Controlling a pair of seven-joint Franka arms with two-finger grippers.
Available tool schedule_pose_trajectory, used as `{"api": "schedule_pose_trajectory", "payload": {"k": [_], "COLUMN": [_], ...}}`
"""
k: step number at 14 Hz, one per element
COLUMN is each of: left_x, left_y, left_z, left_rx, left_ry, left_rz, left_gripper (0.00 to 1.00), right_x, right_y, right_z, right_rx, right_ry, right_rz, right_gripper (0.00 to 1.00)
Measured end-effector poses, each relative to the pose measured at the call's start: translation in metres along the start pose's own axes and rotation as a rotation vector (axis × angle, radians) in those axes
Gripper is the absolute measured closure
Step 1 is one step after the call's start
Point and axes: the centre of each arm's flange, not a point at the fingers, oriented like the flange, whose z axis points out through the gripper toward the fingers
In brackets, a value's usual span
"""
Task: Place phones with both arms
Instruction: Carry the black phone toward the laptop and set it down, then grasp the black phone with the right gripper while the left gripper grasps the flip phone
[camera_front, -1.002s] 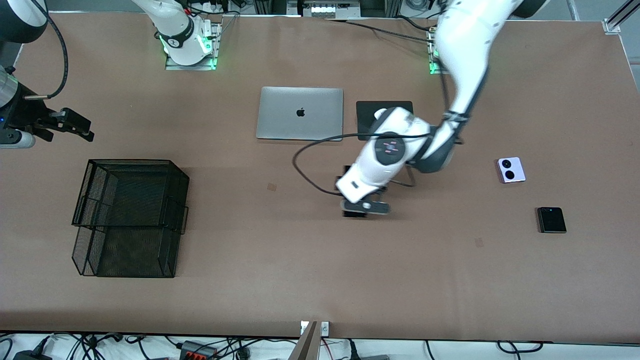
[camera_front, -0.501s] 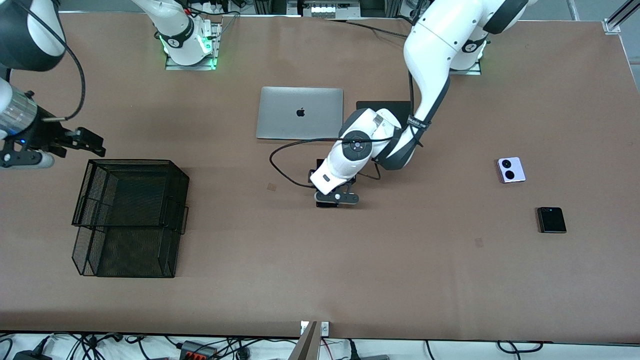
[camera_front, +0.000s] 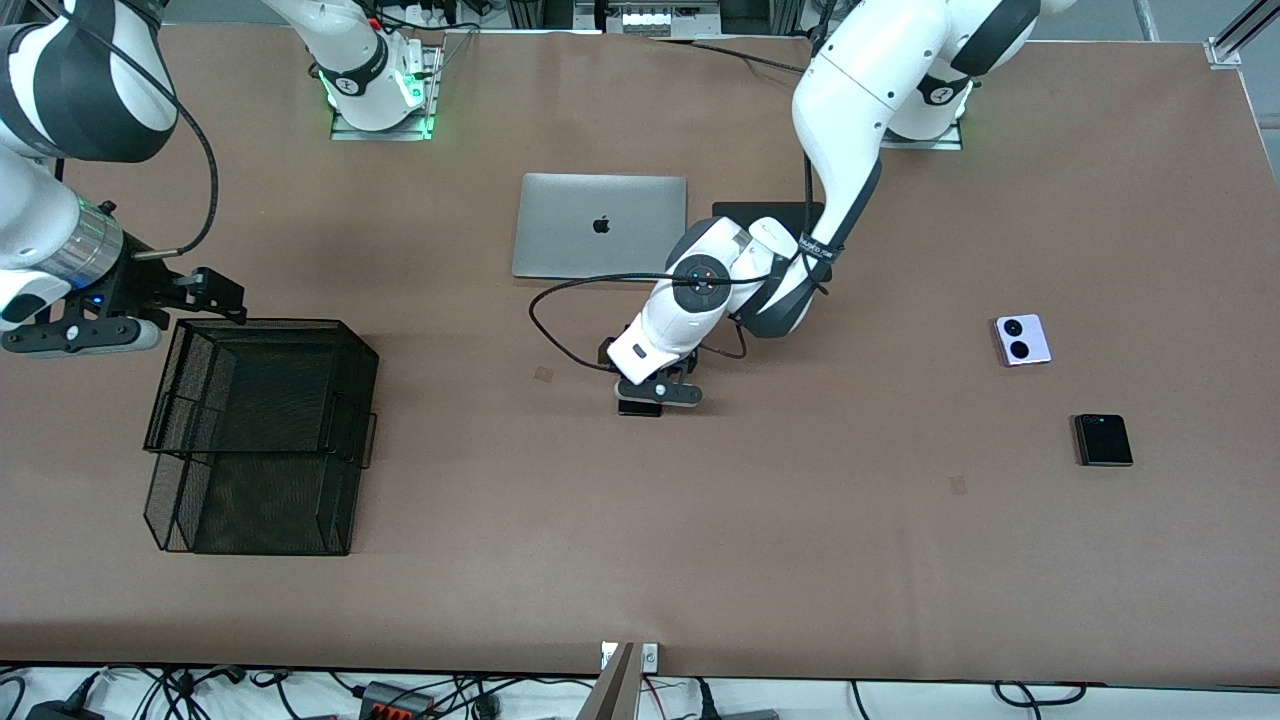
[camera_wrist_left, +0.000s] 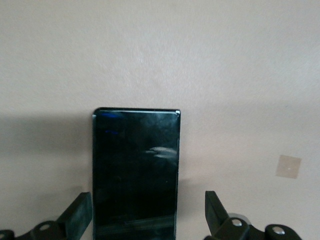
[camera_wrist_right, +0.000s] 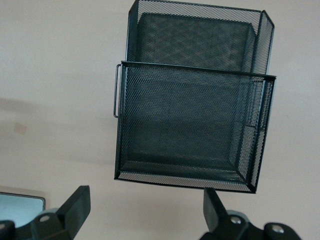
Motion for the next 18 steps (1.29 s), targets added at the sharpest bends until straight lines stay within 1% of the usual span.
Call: {"api": "schedule_pose_trajectory", "payload": {"k": [2, 3, 4, 6, 7, 8, 9, 11, 13, 16, 18], "left_x": [0.010, 0.019, 0.029, 0.052, 0.064, 0.074, 0.085, 0.104, 0.109, 0.097, 0.082], "left_y": [-0.010, -0.025, -0.045, -0.104, -0.138, -0.176, -0.217, -0.308, -0.387, -0.468, -0.511], "left_z": [-0.032, -0.057, -0.083, -0.128, -0.144, -0.153, -0.159, -0.170, -0.178, -0.173, -0.164], "left_rx": [0.059, 0.107, 0.175, 0.330, 0.395, 0.448, 0.478, 0.476, 0.451, 0.423, 0.402], "left_ry": [-0.054, -0.083, -0.098, -0.114, -0.129, -0.157, -0.188, -0.245, -0.295, -0.366, -0.419], "left_rz": [-0.014, -0.024, -0.028, -0.053, -0.076, -0.096, -0.109, -0.134, -0.156, -0.213, -0.242], "left_gripper": [0.00, 0.00, 0.00, 0.00, 0.00, 0.00, 0.00, 0.00, 0.00, 0.00, 0.00], "right_x": [0.002, 0.003, 0.003, 0.005, 0.007, 0.008, 0.011, 0.019, 0.028, 0.038, 0.038], "right_y": [-0.009, -0.016, -0.025, -0.050, -0.064, -0.078, -0.092, -0.130, -0.179, -0.260, -0.316], "right_z": [0.004, 0.006, 0.009, 0.016, 0.021, 0.029, 0.039, 0.059, 0.081, 0.122, 0.151], "right_rx": [0.001, 0.001, 0.001, 0.011, 0.023, 0.034, 0.039, 0.042, 0.041, 0.044, 0.048], "right_ry": [-0.008, -0.011, -0.015, -0.026, -0.034, -0.045, -0.054, -0.056, -0.044, -0.008, 0.006], "right_rz": [-0.016, -0.027, -0.042, -0.079, -0.095, -0.112, -0.132, -0.189, -0.228, -0.247, -0.189], "right_gripper": [0.00, 0.00, 0.00, 0.00, 0.00, 0.00, 0.00, 0.00, 0.00, 0.00, 0.00]}}
